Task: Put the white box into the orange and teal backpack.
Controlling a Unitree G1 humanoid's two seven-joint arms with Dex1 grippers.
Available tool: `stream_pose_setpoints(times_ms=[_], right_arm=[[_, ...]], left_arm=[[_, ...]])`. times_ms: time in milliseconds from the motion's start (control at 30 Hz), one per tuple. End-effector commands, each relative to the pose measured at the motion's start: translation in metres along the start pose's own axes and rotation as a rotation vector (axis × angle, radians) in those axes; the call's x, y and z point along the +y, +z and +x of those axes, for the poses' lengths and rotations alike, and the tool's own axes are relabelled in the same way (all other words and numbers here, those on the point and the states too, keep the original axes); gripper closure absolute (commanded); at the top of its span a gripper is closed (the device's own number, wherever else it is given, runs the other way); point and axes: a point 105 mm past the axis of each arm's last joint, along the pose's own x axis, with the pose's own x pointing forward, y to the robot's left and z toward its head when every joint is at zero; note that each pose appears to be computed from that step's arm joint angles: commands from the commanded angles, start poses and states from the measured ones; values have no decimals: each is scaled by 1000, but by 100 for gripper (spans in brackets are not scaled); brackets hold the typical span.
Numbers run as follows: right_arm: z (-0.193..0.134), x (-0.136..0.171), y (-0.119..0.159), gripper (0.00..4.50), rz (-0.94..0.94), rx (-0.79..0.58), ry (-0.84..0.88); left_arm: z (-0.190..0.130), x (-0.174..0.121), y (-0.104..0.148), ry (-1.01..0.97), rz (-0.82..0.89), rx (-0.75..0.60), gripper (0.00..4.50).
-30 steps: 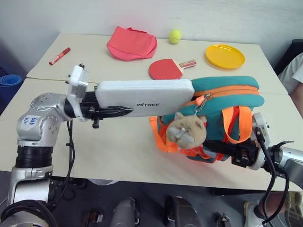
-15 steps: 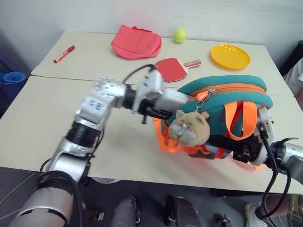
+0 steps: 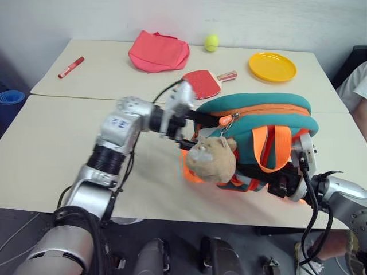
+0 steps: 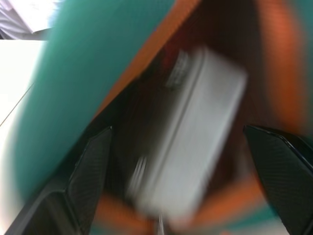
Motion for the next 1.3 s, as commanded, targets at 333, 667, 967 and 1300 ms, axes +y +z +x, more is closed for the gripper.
stream_pose_setpoints(times_ms=[333,667,967,1300], right_arm=[[14,-12,5,450,-67,-43,-41],[15,0,4,450,-73,31,44],[14,0,6,450,-78,30,29],[5,5,6,450,-101,29,-13]], left_arm=[[-27,-55,19,-75,251,-113,9],[22,-57,24,10,326,-207,9],[8,-53,24,20,335,-224,190],[-52,-10,25,226,147,-270,288]])
